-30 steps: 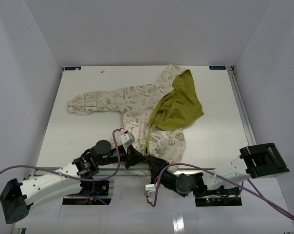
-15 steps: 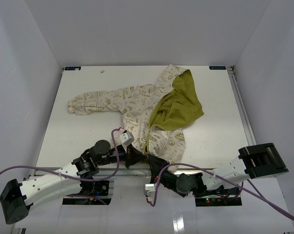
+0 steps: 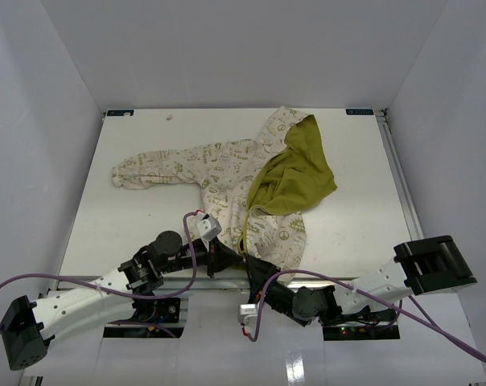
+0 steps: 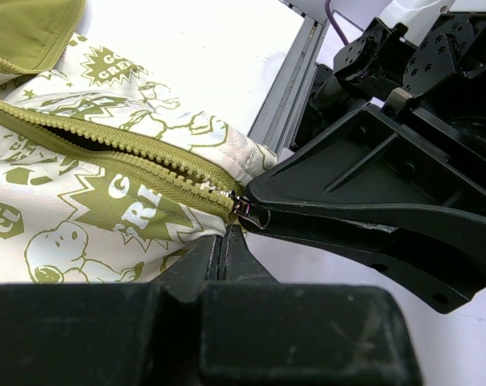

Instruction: Zip up the jacket

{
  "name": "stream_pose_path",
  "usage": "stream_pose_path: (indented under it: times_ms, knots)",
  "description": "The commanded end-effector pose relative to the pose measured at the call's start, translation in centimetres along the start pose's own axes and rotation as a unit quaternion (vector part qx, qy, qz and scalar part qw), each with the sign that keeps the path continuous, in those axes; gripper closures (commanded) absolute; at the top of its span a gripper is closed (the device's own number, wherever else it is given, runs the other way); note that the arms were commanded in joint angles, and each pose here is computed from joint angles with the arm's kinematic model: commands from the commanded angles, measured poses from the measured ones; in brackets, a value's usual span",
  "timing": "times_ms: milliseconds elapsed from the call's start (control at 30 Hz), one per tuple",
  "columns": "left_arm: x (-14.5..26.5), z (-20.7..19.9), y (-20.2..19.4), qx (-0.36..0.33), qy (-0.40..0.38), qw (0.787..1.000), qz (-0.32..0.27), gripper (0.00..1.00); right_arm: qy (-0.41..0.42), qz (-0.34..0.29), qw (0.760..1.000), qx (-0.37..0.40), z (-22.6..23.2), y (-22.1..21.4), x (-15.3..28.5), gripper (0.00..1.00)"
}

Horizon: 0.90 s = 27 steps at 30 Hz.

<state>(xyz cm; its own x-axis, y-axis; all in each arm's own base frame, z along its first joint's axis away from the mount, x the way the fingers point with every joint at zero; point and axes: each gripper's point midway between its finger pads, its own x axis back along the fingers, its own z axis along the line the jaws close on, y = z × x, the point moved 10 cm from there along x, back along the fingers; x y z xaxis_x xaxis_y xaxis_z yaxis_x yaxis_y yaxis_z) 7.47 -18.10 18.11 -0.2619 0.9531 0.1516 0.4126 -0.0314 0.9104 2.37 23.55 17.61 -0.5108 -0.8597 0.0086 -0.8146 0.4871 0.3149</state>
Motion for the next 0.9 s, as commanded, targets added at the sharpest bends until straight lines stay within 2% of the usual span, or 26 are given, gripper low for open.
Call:
stream_pose_path:
  times_ms: [0,233,600,867]
  knots:
    - [0.11,-0.01,-0.44,-0.001,-0.006,1.0,0.015,1.0,-0.051,-0.024,0.997,-0.057,-1.94,1.12,-0.13,0.74]
    - [0.08,-0.01,-0.41,-0.002,-0.005,1.0,0.015,1.0,-0.058,-0.028,0.996,-0.062,-2.24,1.14,-0.05,0.77]
    - [0.1,-0.02,-0.42,-0.002,-0.006,1.0,0.015,1.0,-0.053,-0.033,0.996,-0.064,-2.22,1.39,-0.1,0.74]
    - [0.1,0.0,-0.44,-0.002,-0.005,1.0,0.015,1.0,-0.058,-0.038,0.995,-0.072,-2.4,1.4,0.02,0.77]
